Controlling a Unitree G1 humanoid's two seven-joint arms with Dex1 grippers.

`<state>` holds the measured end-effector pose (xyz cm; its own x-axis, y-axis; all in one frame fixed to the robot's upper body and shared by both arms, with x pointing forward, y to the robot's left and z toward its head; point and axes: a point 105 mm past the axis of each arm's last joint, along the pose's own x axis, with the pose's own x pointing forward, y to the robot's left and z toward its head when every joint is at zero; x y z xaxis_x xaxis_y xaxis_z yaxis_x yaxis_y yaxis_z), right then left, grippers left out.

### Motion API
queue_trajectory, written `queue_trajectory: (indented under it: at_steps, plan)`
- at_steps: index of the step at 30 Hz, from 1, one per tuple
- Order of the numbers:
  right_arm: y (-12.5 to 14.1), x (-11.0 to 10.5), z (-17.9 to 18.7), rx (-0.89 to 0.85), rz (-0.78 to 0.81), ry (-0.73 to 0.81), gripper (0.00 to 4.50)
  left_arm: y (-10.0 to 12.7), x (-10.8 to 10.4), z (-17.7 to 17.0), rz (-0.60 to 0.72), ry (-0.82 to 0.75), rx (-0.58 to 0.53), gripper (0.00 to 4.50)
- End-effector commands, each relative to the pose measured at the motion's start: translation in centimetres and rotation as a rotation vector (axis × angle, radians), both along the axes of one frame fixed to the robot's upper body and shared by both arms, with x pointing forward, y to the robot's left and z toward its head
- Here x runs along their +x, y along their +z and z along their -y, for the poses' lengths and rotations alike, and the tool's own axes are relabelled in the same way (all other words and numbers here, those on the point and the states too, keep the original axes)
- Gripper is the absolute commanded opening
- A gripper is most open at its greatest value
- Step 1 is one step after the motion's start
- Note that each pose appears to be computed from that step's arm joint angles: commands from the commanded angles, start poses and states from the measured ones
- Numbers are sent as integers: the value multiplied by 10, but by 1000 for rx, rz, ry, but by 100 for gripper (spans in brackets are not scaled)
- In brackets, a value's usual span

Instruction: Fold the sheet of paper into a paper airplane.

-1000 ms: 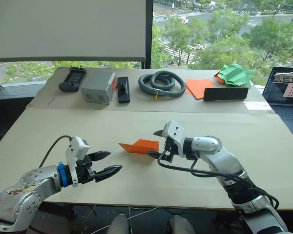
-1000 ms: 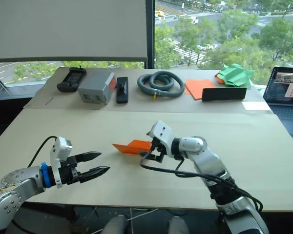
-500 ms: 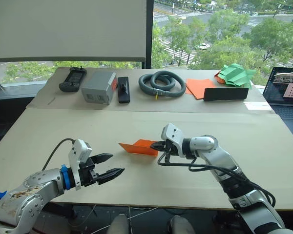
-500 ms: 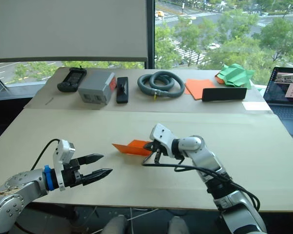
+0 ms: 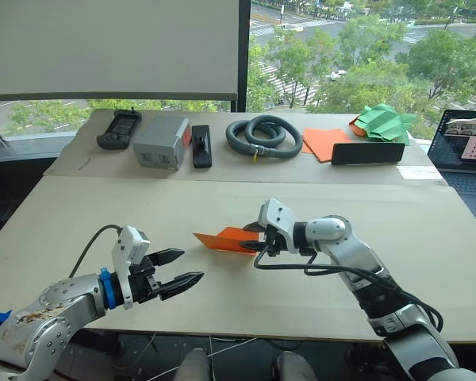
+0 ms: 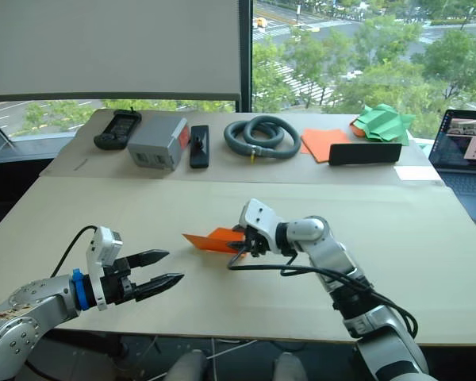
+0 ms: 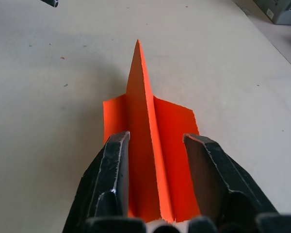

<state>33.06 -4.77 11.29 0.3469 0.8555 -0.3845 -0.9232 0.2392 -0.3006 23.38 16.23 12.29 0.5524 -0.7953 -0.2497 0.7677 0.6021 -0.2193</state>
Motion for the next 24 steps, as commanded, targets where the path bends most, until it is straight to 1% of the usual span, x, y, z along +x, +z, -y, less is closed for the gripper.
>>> queue_trajectory:
  at_steps: [1,7,10,13,16,21,24]
  plan:
    - [11,3,-4,8,46,30,187,8,-2,2,32,-1,-4,450]
    - [-2,4,-3,-20,13,38,187,9,-4,2,30,6,-10,450]
    - [-5,4,-3,-21,2,39,187,9,-5,2,30,7,-11,450]
    - [-6,4,-4,-24,-9,43,107,11,-5,3,34,7,-13,450]
    - [-3,3,-5,-18,-6,51,1,14,-6,4,41,6,-22,450]
    - [4,1,-3,1,-2,41,1,19,-4,5,56,2,-32,450]
    - [15,3,7,57,12,-47,1,28,0,13,94,-30,-39,450]
